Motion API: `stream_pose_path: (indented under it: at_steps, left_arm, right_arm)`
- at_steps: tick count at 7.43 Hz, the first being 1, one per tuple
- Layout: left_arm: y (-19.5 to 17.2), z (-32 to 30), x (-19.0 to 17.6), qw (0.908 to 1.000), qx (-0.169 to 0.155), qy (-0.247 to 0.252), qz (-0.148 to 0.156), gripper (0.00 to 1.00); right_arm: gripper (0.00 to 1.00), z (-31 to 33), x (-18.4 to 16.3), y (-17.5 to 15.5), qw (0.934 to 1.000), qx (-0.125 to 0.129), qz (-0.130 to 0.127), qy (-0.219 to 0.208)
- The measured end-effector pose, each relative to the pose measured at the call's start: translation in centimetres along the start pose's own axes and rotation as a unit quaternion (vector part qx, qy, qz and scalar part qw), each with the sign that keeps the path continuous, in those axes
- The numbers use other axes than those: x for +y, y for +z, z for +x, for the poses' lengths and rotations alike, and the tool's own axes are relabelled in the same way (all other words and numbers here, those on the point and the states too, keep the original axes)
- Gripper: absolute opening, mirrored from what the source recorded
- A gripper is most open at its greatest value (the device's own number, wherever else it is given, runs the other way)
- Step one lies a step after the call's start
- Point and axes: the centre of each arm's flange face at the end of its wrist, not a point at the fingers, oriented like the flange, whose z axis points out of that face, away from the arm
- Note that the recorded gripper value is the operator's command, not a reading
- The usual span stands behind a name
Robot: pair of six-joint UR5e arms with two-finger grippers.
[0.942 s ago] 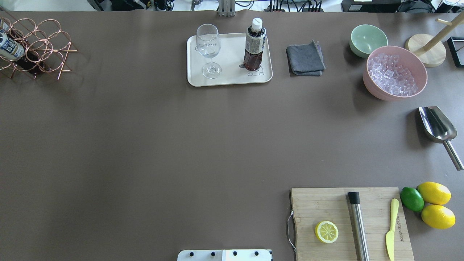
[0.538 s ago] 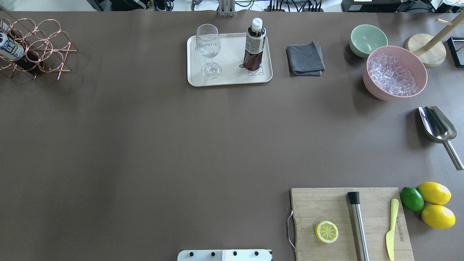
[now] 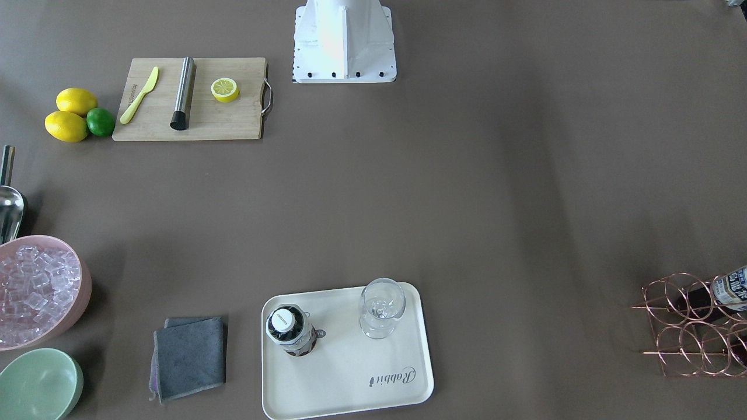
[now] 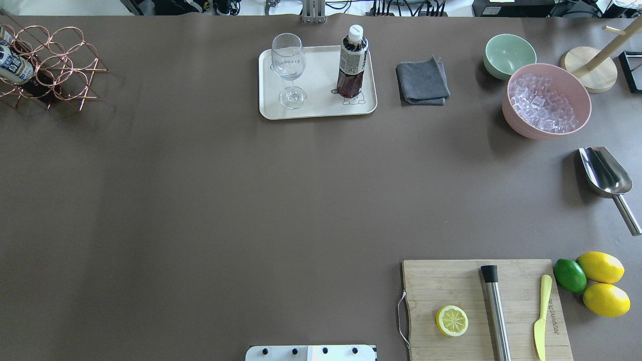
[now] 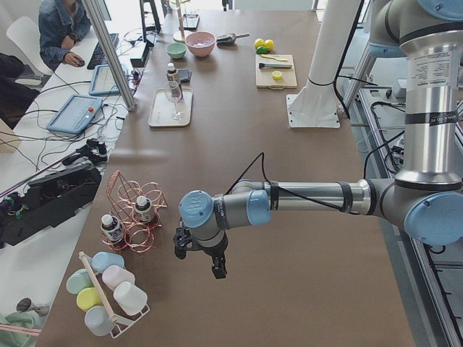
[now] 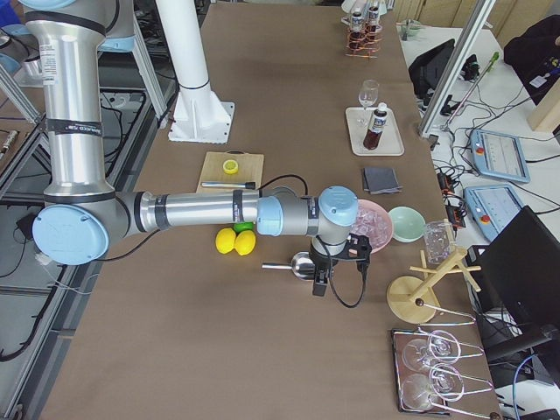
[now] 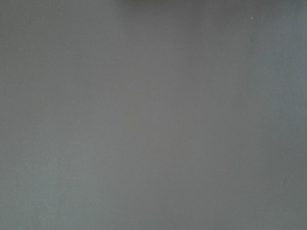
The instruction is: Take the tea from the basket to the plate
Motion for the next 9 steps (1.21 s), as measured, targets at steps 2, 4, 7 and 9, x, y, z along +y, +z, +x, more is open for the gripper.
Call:
stream_pose_path:
  at_steps: [2,4,7,9]
  left_arm:
    - [0.3,-0.2,-0.3,0.9999,0.0,0.008,0.008,0.98]
    - [0.2,-0.2,-0.3,0.9999,-0.003,0.01,0.01,0.98]
    - [-0.4,0.1,-0.1,0.9998,-0.003,0.012,0.016,0.98]
    - [-0.6,0.2,0.1,0.9998,-0.003,0.013,0.017,0.98]
  right_arm:
    - [1.0,-0.9,-0.3,-0.8,0.9999,-0.005,0.007,-0.009]
    - [1.0,-1.2,0.0,-0.8,0.9998,-0.015,0.006,-0.009]
    - [1.0,-1.4,0.3,-1.0,0.9997,-0.023,0.005,-0.004]
    - [1.0,-0.8,0.4,-0.1,0.9995,-0.032,-0.005,-0.001]
